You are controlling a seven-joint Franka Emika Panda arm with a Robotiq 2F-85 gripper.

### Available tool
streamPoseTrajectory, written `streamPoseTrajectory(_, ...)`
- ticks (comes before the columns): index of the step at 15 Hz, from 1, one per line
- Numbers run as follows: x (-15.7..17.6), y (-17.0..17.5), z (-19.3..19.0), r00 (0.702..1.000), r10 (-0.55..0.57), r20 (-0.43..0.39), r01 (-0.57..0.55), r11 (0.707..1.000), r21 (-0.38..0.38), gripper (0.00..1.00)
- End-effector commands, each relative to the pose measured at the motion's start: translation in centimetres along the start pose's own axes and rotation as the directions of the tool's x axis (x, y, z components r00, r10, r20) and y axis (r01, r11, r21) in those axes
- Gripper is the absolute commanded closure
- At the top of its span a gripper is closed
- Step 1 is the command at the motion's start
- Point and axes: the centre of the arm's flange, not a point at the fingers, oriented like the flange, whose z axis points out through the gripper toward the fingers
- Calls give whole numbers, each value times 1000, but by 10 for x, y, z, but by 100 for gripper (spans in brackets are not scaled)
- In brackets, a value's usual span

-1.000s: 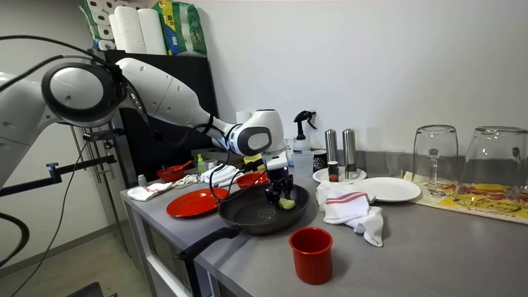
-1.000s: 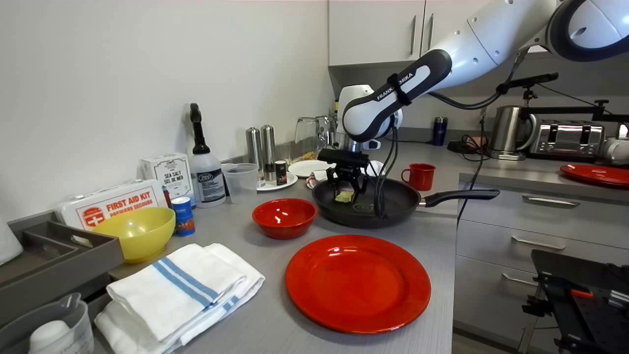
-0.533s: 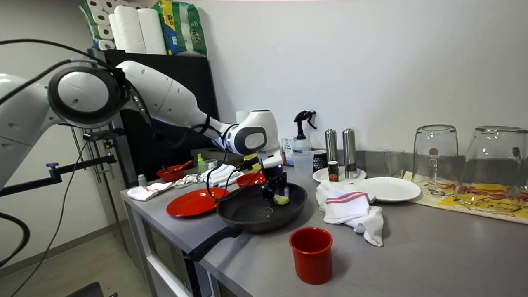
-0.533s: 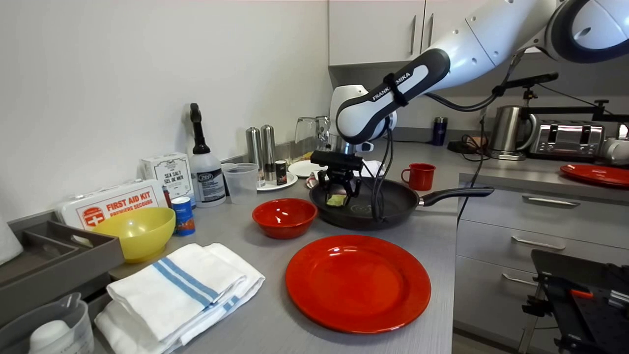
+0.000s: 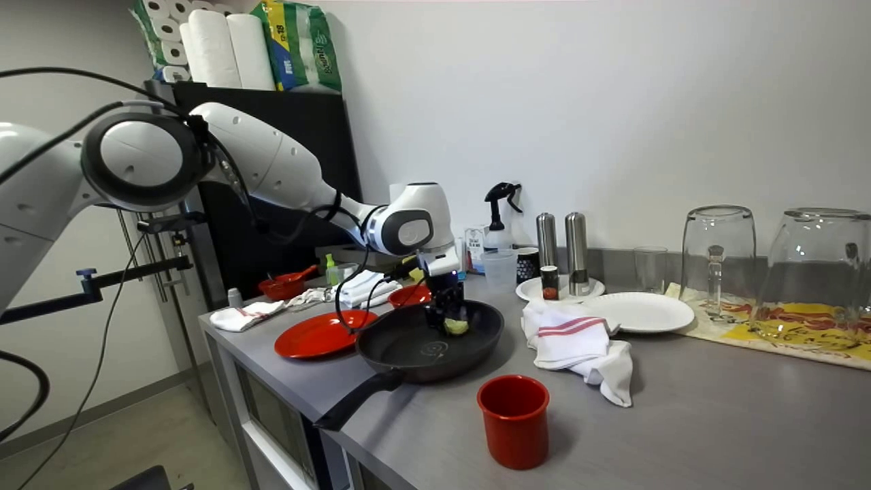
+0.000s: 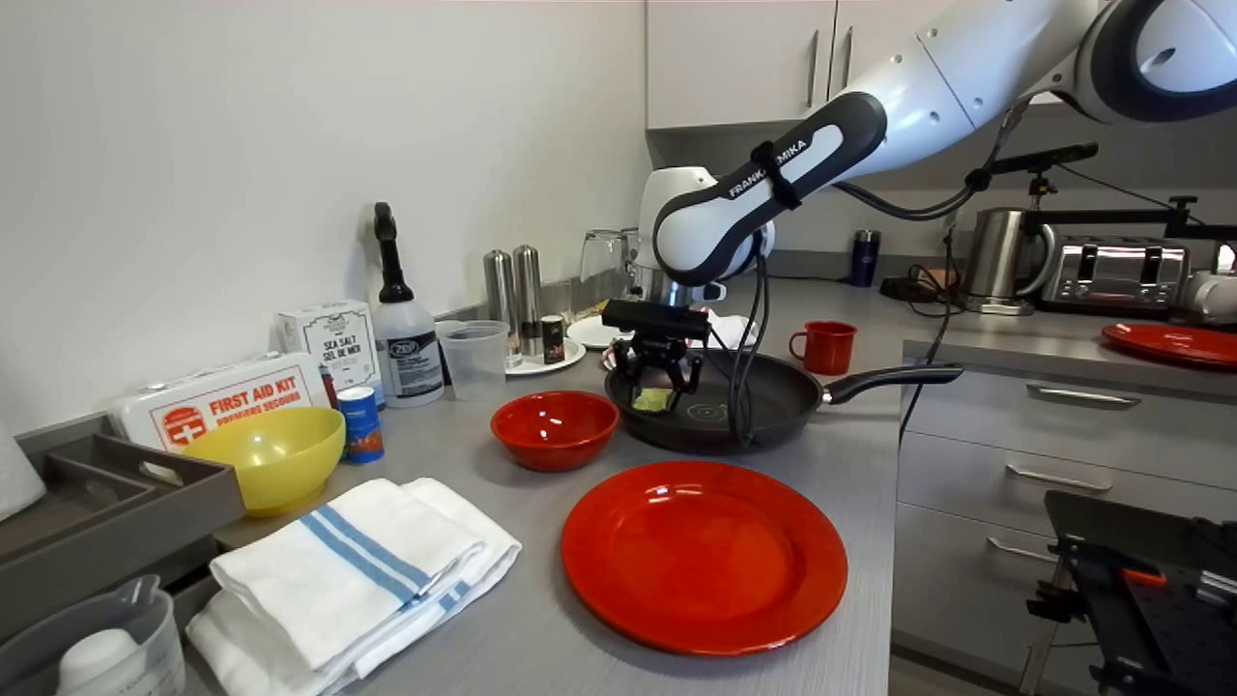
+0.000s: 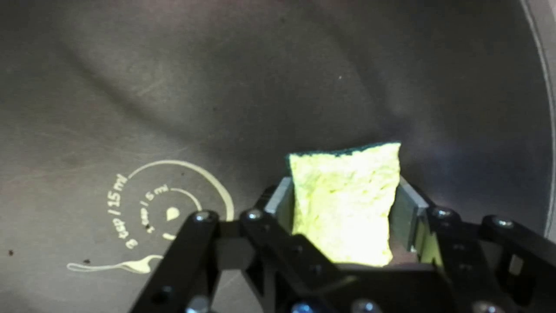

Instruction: Wipe the pan with the sponge

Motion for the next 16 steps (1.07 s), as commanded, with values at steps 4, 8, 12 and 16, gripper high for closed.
streamPoseTrajectory(4, 30, 7, 29, 997, 60, -51, -62, 997, -37, 72)
streamPoseTrajectory(8, 57, 20, 27, 989, 123, -83, -127, 991, -39, 72)
streamPoseTrajectory(12, 75, 29, 25, 981, 165, -103, -170, 984, -42, 72)
streamPoseTrajectory(16, 85, 36, 25, 974, 191, -122, -197, 979, -45, 72)
